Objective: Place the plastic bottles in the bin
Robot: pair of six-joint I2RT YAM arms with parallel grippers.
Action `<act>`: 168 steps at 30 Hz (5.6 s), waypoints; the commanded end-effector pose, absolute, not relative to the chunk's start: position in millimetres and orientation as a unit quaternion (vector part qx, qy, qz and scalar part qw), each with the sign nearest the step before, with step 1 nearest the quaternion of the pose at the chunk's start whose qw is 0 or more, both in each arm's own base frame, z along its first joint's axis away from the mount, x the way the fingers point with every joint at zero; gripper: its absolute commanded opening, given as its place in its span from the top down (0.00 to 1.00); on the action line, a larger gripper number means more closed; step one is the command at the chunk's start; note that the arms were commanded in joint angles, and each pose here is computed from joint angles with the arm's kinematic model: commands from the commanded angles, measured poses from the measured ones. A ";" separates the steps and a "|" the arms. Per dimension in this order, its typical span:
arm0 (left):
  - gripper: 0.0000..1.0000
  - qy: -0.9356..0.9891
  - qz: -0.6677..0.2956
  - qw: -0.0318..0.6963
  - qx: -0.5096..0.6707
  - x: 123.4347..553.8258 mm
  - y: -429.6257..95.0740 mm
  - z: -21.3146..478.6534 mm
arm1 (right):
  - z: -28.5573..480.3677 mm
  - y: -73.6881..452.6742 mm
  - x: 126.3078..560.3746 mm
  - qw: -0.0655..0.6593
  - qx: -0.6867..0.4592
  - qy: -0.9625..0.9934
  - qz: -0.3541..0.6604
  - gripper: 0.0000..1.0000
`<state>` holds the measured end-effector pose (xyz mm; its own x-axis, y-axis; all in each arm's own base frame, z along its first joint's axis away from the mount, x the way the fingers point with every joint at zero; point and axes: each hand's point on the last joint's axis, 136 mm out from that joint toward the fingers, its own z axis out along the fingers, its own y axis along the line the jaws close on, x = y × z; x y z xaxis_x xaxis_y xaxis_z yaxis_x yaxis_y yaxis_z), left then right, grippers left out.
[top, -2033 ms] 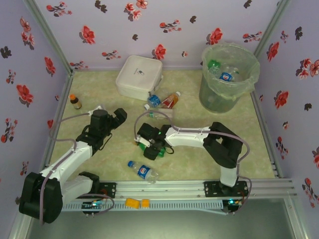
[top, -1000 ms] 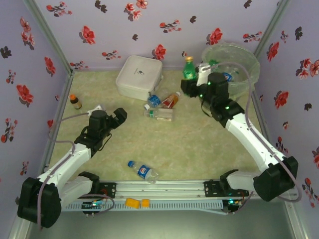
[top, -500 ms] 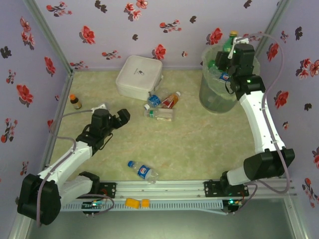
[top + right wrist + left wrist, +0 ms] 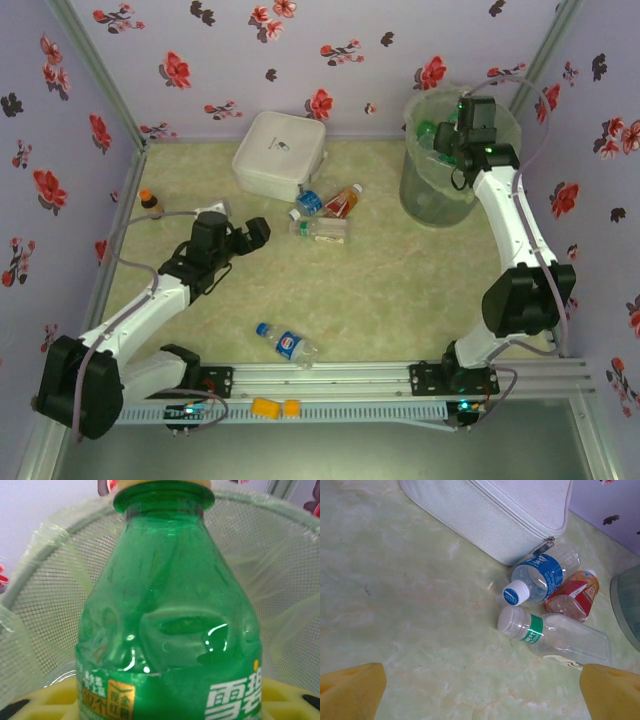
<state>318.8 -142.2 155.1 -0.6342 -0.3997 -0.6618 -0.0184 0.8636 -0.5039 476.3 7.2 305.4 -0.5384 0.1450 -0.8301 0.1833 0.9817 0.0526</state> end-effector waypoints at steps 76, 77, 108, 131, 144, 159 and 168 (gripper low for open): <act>0.00 0.973 -0.197 0.051 -0.113 100.7 -227.2 45.5 | 132.2 198.7 275.1 0.405 -0.046 0.907 0.107 0.00; 0.00 0.973 -0.194 0.051 -0.111 102.2 -228.4 44.3 | 133.8 197.8 274.4 0.406 -0.047 0.907 0.106 0.00; 0.51 0.960 -0.201 0.128 -0.146 185.0 -253.7 43.0 | 152.9 152.8 260.0 0.448 -0.033 0.892 0.058 0.00; 0.60 0.865 -0.354 0.337 -0.112 319.3 -282.2 203.5 | 116.6 116.8 271.1 0.450 0.018 0.893 0.008 0.00; 0.59 0.747 -0.474 0.465 0.028 409.5 -405.5 390.7 | 89.0 90.5 252.7 0.433 0.091 0.895 0.058 0.00; 0.61 0.598 -0.562 0.567 0.074 475.1 -505.1 443.1 | 108.2 103.3 254.1 0.440 0.096 0.886 0.110 0.00; 0.60 0.548 -0.615 0.563 0.068 459.8 -534.4 432.9 | 109.6 104.4 252.5 0.434 0.088 0.890 0.108 0.00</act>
<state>478.3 -523.5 415.6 -0.3928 -0.5698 -0.7218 0.7160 0.3031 -0.6289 249.5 103.0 97.6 -0.6213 0.2311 -0.7487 0.0614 0.9669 0.2475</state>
